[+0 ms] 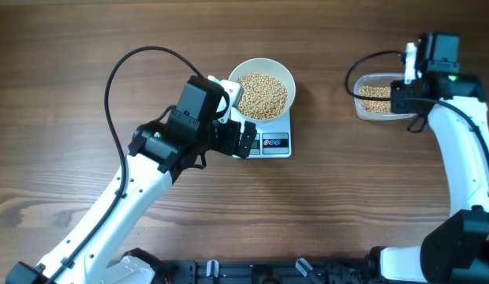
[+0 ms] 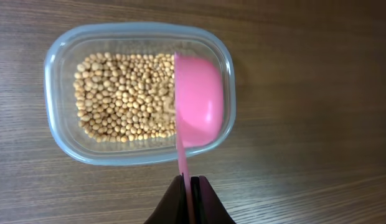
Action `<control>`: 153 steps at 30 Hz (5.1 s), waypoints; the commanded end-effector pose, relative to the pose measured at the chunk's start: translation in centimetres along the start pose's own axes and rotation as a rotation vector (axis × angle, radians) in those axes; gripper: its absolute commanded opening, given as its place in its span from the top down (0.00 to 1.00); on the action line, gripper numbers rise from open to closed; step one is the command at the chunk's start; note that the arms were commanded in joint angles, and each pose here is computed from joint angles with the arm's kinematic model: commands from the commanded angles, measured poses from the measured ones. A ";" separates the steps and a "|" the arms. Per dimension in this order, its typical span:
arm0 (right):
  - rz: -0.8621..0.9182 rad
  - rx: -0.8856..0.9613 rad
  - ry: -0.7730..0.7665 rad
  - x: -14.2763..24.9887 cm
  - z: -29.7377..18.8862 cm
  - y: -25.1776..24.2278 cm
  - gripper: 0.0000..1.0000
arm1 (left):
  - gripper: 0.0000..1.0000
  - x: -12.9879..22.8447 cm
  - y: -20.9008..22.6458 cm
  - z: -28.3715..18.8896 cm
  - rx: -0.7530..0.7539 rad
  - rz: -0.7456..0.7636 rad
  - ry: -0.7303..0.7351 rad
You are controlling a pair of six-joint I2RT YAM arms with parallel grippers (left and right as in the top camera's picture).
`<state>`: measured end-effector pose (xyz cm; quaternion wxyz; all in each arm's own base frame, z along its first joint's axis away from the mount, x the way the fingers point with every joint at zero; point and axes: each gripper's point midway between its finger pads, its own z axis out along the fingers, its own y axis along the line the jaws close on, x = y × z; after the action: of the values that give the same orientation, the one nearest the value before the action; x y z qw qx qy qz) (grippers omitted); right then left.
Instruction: Scoop item into bowl and weigh 150g on scale
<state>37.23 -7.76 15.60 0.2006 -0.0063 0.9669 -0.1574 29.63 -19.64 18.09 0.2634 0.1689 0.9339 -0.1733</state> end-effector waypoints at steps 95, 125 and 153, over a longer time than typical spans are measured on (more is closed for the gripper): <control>-0.568 -0.673 -0.472 -7.2 -5.2 26.5 0.96 | 0.00 -0.7 0.2 -0.4 -0.006 -0.008 -0.023; -0.593 -0.782 -0.426 -5.3 -5.7 29.4 0.96 | 0.00 -0.7 0.2 -0.4 -0.006 -0.008 -0.023; -0.636 -0.890 -0.258 -0.9 -5.8 29.7 0.96 | 0.00 -0.7 0.1 -0.4 -0.005 -0.008 -0.023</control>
<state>37.89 21.50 12.12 0.2505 -0.3878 0.8660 0.1924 29.63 -19.64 18.10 0.2635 0.1689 0.9338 -0.1733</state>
